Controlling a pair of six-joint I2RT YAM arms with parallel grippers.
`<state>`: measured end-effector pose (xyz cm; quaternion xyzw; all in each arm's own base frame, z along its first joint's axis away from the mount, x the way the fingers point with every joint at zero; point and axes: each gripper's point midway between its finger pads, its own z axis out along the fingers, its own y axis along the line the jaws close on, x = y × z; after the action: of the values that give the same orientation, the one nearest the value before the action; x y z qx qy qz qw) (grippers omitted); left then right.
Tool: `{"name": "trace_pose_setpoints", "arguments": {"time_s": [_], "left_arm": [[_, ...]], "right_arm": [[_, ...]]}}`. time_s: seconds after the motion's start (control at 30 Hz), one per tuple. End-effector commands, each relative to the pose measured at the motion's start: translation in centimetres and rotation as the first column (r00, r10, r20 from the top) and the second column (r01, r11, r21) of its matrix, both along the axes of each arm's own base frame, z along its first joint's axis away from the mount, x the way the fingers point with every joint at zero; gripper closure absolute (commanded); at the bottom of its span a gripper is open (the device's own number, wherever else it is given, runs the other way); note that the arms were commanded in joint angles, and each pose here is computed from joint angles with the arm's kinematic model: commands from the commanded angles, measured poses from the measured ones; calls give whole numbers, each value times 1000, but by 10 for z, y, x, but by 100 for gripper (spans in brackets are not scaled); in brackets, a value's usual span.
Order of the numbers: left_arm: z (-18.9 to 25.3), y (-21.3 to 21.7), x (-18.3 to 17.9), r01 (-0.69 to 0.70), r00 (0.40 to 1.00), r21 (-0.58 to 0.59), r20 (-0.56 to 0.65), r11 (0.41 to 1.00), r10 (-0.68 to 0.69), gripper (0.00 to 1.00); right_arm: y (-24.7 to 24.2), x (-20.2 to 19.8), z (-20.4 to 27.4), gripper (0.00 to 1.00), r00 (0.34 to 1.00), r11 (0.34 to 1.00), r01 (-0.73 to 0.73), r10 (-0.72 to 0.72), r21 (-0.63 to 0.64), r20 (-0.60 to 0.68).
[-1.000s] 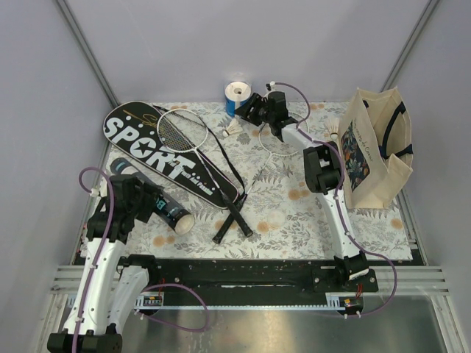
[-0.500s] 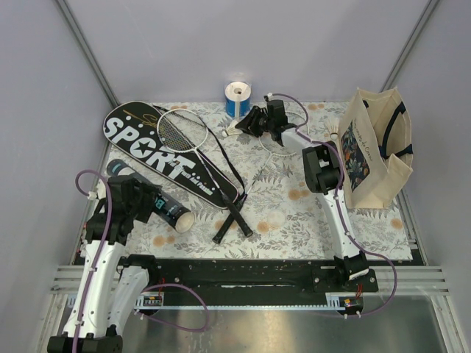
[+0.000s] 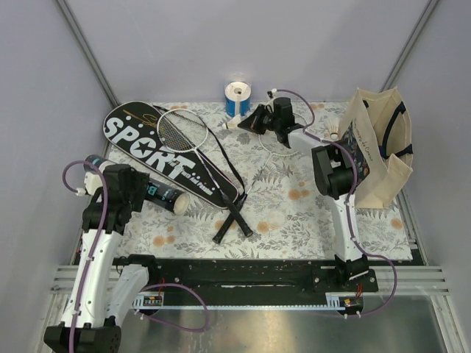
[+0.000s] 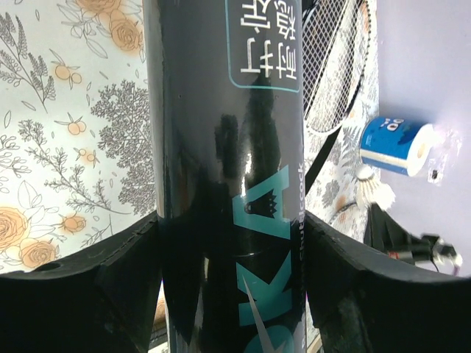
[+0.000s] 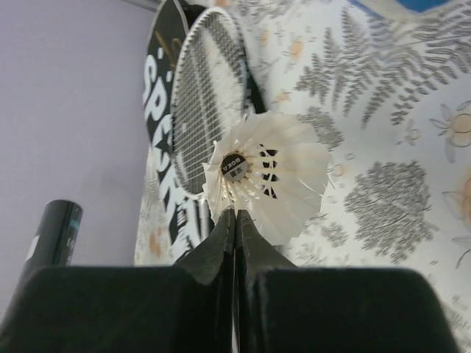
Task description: Pack up the badminton gear
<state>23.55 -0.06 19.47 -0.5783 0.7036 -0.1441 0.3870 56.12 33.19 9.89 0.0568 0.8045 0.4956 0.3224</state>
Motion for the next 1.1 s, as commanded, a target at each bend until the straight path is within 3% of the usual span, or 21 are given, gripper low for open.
{"name": "trace_pose_setpoints", "arguments": {"time_s": [0.0,0.27,0.6,0.83,1.07], "left_arm": [[38,14,26,-82,991,24,105,996,79,78],[27,15,36,-110,993,-4,36,994,110,78],[21,-10,39,-109,993,-174,-57,979,101,79],[7,-16,25,-136,985,-223,-131,965,108,80],[1,-21,16,-157,979,-259,-170,953,115,80]], "right_arm": [[-2,-26,137,100,960,994,-58,29,95,280],[-37,-134,190,100,919,989,-73,16,130,394],[-15,-294,197,100,779,994,-100,99,-33,619],[0,-346,209,100,654,993,-105,102,-44,749],[29,-370,213,100,568,985,-129,167,-113,806]]}}
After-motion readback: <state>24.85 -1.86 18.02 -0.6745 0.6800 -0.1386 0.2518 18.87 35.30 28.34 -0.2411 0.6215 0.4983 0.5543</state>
